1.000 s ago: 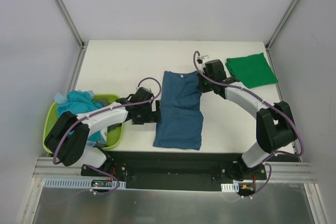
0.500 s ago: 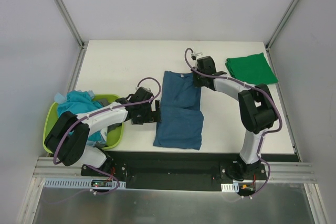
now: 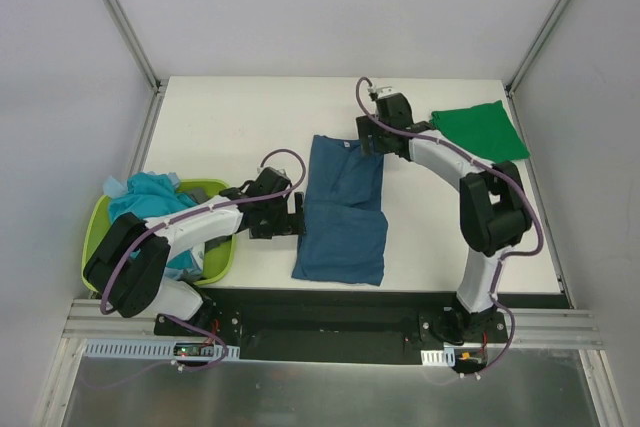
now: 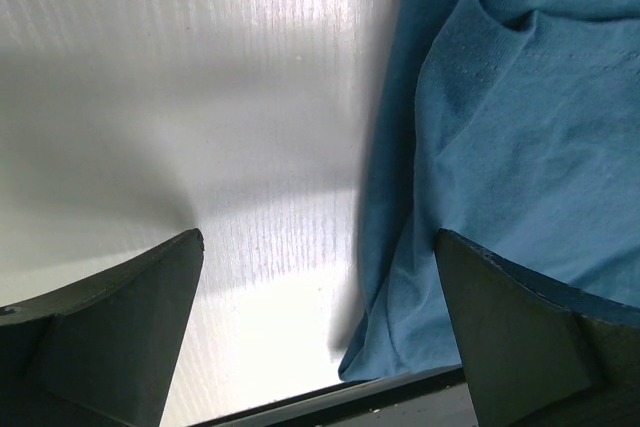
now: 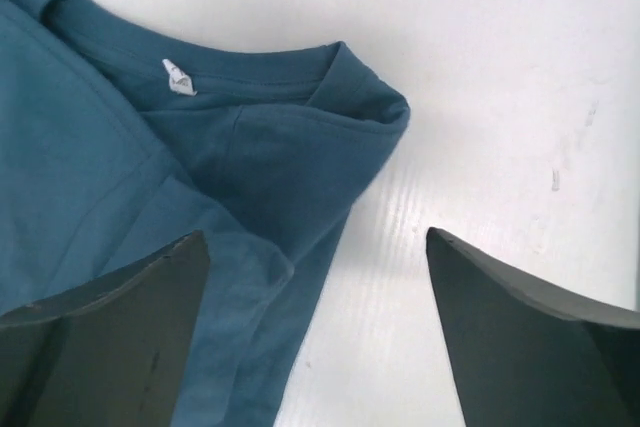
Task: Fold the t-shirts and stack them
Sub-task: Fold the folded rectangular tshirt in 1/3 of the way, then grab one side of the 2/3 rectangular tshirt with both arms
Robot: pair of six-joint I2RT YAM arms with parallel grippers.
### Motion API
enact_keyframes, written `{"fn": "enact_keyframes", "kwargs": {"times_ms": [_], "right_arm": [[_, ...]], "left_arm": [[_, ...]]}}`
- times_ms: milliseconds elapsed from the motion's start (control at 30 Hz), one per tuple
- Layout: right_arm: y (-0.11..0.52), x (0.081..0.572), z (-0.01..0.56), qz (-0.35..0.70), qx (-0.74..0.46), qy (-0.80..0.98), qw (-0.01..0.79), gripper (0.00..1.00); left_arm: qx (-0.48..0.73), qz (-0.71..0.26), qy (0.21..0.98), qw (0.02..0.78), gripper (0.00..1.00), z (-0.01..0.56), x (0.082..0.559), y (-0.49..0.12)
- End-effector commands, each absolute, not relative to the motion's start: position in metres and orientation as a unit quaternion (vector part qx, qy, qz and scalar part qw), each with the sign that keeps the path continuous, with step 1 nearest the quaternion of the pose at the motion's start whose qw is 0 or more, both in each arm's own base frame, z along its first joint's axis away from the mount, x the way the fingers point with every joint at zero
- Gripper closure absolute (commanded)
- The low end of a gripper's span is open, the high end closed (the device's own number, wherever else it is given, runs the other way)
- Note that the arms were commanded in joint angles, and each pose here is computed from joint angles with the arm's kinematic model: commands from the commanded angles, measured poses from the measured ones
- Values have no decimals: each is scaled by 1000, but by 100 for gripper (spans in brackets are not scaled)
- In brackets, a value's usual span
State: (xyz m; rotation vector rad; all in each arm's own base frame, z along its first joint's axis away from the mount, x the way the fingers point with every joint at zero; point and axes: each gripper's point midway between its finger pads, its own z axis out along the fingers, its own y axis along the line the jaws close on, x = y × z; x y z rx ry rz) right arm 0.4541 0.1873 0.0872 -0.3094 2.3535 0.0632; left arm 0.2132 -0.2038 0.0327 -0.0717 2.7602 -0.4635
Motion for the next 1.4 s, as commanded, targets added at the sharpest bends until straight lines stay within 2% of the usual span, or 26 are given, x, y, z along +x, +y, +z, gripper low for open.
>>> {"fn": "enact_keyframes", "kwargs": {"times_ms": [0, 200, 267, 400, 667, 833, 1067, 1167, 1233, 1267, 1367], "right_arm": [[177, 428, 157, 45, -97, 901, 420, 4], [170, 344, 162, 126, -84, 901, 407, 4], [178, 308, 159, 159, -120, 897, 394, 4], [200, 229, 135, 132, -240, 887, 373, 4], [221, 129, 88, 165, -307, 886, 305, 1], [220, 106, 76, 110, -390, 864, 298, 5], [226, 92, 48, 89, -413, 873, 244, 21], [228, 92, 41, 82, -406, 879, 238, 23], [227, 94, 39, 74, -404, 880, 237, 26], [227, 94, 37, 70, -404, 881, 235, 28], [225, 93, 34, 66, -398, 886, 228, 31]], "left_arm": [[-37, -169, 969, 179, 1, 42, 210, -197], [-48, -197, 965, 167, 1, 43, 187, -194], [-45, -209, 964, 159, 1, 43, 178, -195], [-37, -224, 963, 145, 1, 41, 158, -197], [-29, -239, 964, 113, 12, 26, 129, -203], [-21, -243, 965, 100, 30, 21, 129, -212], [-20, -222, 972, 74, 54, 7, 119, -211], [-19, -213, 975, 66, 75, 2, 116, -209], [-17, -209, 976, 62, 95, -1, 114, -208], [-19, -205, 976, 62, 100, -2, 114, -206], [-25, -195, 978, 62, 100, -5, 112, -201]]}}
